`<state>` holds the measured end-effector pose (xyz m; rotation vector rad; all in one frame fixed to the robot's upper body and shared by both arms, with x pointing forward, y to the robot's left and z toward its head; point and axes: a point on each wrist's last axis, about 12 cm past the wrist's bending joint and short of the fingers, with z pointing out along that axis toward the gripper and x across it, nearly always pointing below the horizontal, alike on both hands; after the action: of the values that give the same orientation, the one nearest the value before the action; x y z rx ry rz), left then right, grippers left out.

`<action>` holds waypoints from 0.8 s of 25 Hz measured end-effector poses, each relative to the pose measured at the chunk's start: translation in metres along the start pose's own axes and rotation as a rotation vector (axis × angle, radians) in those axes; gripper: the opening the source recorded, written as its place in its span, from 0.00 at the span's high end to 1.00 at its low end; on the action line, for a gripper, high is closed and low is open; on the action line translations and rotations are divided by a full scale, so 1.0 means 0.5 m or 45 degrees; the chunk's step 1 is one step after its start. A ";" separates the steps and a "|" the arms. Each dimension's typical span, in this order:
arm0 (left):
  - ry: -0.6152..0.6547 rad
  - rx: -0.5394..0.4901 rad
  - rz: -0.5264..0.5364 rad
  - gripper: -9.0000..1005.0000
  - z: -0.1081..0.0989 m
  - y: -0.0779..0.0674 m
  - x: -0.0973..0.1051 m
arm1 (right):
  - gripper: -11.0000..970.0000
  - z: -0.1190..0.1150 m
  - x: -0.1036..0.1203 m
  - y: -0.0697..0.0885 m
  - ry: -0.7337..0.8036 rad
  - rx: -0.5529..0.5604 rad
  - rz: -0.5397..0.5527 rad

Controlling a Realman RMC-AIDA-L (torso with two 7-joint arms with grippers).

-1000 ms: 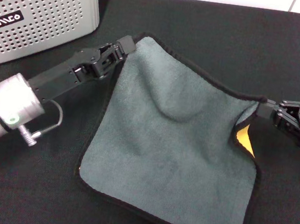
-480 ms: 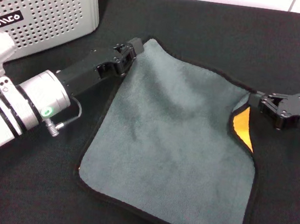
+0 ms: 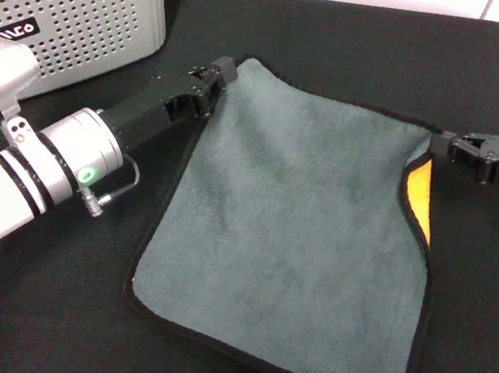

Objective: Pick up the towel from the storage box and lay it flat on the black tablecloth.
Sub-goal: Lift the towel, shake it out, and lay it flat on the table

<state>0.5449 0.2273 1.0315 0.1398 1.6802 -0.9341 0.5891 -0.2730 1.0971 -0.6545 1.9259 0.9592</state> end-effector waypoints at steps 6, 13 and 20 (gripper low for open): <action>-0.003 -0.010 -0.019 0.98 0.006 -0.001 0.000 | 0.90 0.013 -0.037 -0.009 0.118 0.000 -0.007; 0.025 -0.030 -0.032 0.98 0.011 -0.001 0.008 | 0.89 0.029 -0.071 -0.007 0.245 -0.016 -0.032; 0.034 -0.040 -0.034 0.98 0.012 0.000 0.010 | 0.88 0.034 -0.100 0.003 0.396 0.017 -0.097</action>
<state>0.5478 0.2218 1.0270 0.1096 1.7242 -0.9286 0.6205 -0.2547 1.1354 -0.9062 2.1574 0.8341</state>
